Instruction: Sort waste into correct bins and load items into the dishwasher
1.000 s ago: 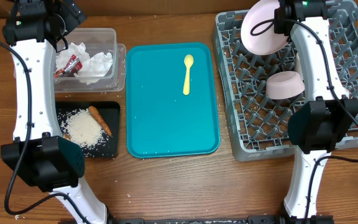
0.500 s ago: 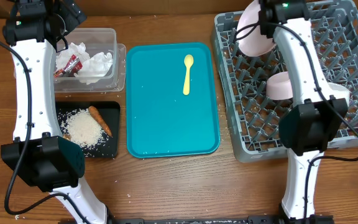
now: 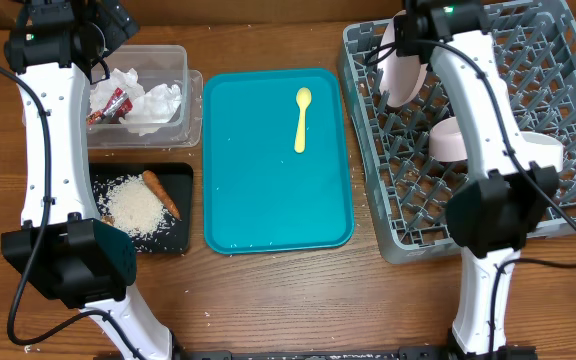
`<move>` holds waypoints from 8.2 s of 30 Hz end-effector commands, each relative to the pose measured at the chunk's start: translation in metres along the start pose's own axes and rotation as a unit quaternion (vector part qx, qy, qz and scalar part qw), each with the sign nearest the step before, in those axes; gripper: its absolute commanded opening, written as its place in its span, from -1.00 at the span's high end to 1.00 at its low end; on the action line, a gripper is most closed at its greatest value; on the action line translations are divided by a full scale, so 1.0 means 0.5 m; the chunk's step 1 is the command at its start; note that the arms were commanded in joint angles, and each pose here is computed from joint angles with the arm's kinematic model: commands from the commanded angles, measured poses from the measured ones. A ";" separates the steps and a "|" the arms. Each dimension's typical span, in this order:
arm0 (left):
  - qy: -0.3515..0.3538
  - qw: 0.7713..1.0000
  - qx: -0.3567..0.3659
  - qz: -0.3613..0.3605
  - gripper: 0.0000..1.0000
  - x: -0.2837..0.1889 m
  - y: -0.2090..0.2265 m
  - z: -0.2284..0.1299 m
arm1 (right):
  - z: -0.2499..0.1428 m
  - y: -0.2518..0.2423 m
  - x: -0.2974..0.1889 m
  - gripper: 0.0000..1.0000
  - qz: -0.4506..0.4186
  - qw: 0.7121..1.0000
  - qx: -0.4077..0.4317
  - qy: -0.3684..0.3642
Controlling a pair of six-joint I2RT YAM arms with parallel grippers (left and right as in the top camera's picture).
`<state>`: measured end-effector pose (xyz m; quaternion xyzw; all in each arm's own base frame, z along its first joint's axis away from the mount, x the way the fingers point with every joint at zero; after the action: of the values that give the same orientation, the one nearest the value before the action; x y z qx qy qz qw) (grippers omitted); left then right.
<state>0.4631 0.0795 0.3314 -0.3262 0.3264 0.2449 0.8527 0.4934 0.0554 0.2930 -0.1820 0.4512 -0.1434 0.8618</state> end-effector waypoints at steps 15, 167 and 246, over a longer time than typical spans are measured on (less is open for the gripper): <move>-0.011 1.000 -0.007 -0.011 -1.00 -0.023 -0.008 0.009 | -0.014 0.180 -0.200 -0.60 0.445 0.896 0.005 0.007; -0.011 1.000 -0.007 -0.011 -1.00 -0.023 -0.008 0.009 | -0.269 -0.105 -0.338 -1.00 0.300 0.938 0.069 0.162; -0.011 1.000 -0.007 -0.011 -1.00 -0.023 -0.008 0.009 | -0.705 -0.044 -0.155 -1.00 0.155 0.866 0.118 -0.461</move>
<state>0.4631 0.0795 0.3314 -0.3263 0.3265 0.2448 0.8527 0.1561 0.0052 0.1753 -0.0557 0.0065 0.0537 0.9970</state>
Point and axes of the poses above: each gripper's point midway between its finger pads, its own x axis out along the fingers, its own y axis along the line the jaws close on, z = x × y, the point moved 9 cm from there along -x, back along the fingers, and after that the axes turned 9 degrees about -x, right-handed, at the moved point
